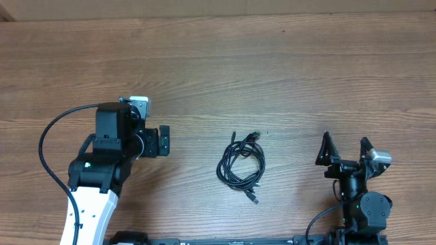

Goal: Untangle cables
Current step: 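Move the left gripper right and down over the black cable bundle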

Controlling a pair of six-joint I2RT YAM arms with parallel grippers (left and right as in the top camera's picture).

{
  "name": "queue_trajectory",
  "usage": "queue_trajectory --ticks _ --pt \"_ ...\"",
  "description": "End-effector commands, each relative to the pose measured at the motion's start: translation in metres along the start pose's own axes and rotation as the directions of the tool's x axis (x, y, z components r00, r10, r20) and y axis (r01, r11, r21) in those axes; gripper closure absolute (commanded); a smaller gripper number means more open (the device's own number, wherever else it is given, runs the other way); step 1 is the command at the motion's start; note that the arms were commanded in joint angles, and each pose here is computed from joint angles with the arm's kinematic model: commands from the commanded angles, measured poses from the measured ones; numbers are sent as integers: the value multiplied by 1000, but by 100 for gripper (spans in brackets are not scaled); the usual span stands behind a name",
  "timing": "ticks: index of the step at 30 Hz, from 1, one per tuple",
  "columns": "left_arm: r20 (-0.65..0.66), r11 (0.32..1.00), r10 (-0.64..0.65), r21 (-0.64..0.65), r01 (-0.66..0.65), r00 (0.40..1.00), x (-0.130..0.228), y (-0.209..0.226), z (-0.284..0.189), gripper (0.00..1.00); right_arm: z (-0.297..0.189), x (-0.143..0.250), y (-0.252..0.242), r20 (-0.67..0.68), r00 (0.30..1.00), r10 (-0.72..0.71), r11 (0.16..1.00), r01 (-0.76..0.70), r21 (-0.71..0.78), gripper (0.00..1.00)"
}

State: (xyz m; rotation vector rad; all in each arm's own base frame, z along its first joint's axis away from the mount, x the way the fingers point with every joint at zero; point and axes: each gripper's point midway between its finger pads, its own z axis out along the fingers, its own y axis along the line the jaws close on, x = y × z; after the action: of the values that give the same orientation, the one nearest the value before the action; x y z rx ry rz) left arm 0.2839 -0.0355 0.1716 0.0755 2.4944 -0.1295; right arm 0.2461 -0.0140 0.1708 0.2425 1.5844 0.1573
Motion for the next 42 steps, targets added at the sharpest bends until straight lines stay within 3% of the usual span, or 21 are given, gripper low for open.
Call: queue_trajectory --ticks 1,8,22,42 --pt "31 1000 11 25 -11 999 -12 -4 -6 0 0 1 0 5 1000 -5 1000 5 -2 0" --pt "41 986 82 139 -87 996 -14 -27 -4 0 0 1 0 5 1000 -5 1000 5 -2 0" --pt "-128 900 340 331 -283 932 34 -109 34 0 0 1 0 5 1000 -5 1000 5 -2 0" --pt "-333 933 246 336 -129 910 77 -146 54 0 0 1 0 6 1000 -5 1000 5 -2 0"
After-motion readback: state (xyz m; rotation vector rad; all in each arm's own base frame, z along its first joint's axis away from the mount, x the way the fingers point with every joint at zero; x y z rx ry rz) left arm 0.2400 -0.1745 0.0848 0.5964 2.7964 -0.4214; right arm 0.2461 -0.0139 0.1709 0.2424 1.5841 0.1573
